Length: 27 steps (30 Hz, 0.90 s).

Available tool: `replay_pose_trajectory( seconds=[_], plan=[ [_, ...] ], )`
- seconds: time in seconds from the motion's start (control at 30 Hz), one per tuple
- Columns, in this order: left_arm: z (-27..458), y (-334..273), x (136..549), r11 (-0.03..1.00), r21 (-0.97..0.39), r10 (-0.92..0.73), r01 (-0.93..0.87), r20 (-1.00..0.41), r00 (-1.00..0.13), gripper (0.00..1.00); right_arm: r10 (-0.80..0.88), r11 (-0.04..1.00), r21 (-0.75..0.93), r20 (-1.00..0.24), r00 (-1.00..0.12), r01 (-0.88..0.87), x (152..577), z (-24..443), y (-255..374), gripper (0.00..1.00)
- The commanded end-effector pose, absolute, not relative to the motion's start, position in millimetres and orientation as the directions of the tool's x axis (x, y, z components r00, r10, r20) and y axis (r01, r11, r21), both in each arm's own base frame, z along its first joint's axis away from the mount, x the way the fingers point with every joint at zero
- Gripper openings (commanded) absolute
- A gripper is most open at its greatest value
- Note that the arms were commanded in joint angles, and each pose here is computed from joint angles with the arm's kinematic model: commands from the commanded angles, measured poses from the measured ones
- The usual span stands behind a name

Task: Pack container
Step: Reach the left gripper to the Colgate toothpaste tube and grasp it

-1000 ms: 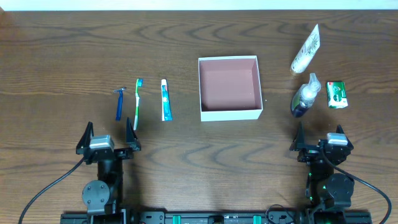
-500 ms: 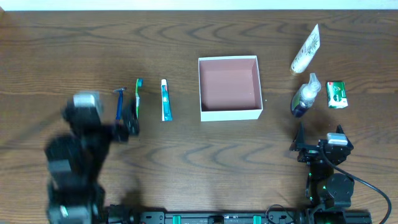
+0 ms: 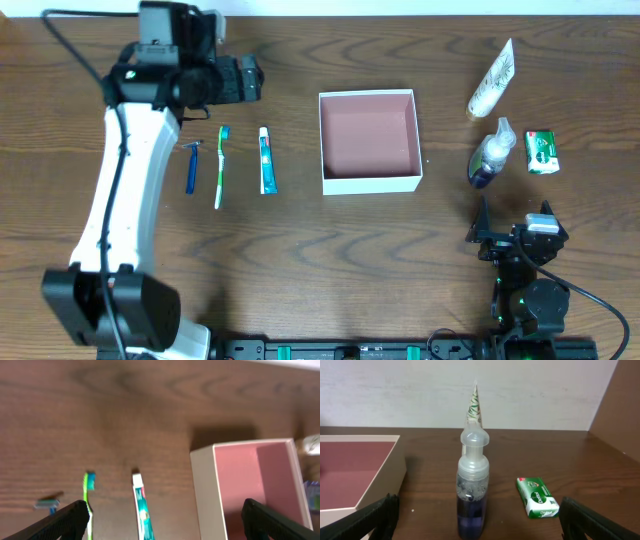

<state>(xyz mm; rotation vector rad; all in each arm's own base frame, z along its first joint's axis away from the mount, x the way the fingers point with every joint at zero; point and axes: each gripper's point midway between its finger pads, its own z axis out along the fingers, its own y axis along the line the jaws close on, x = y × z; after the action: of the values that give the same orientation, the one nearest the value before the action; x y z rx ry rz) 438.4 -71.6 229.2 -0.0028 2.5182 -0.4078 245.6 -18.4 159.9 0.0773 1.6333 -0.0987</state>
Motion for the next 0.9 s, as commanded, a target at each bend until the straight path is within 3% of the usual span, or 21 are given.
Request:
replay_pose_trajectory(
  seconds=[0.0,0.07,0.3,0.67,0.87],
  plan=[
    [220,-60,439,0.966,-0.258,-0.141,-0.006,-0.506,-0.851,0.98,-0.017,0.995,-0.024,-0.998,-0.066,0.098,246,159,-16,0.99],
    [198,-46,436,0.962,-0.228,-0.241,-0.152,-0.435,-0.868,0.98,-0.017,0.995,-0.024,-0.998,-0.066,0.098,246,159,-16,0.99],
    [158,-56,440,0.933,-0.276,-0.313,-0.23,-0.31,-0.898,0.98,-0.017,0.995,-0.024,-0.998,-0.066,0.098,246,159,-16,0.99],
    [94,-78,412,0.98,-0.182,-0.108,-0.086,-0.114,-0.988,0.98,-0.017,0.995,-0.024,-0.998,-0.066,0.098,246,159,-16,0.99],
    [58,-83,400,0.993,-0.013,-0.114,-0.114,-0.038,-0.993,0.98,-0.017,0.995,-0.024,-0.998,-0.066,0.098,246,159,-16,0.99]
  ],
)
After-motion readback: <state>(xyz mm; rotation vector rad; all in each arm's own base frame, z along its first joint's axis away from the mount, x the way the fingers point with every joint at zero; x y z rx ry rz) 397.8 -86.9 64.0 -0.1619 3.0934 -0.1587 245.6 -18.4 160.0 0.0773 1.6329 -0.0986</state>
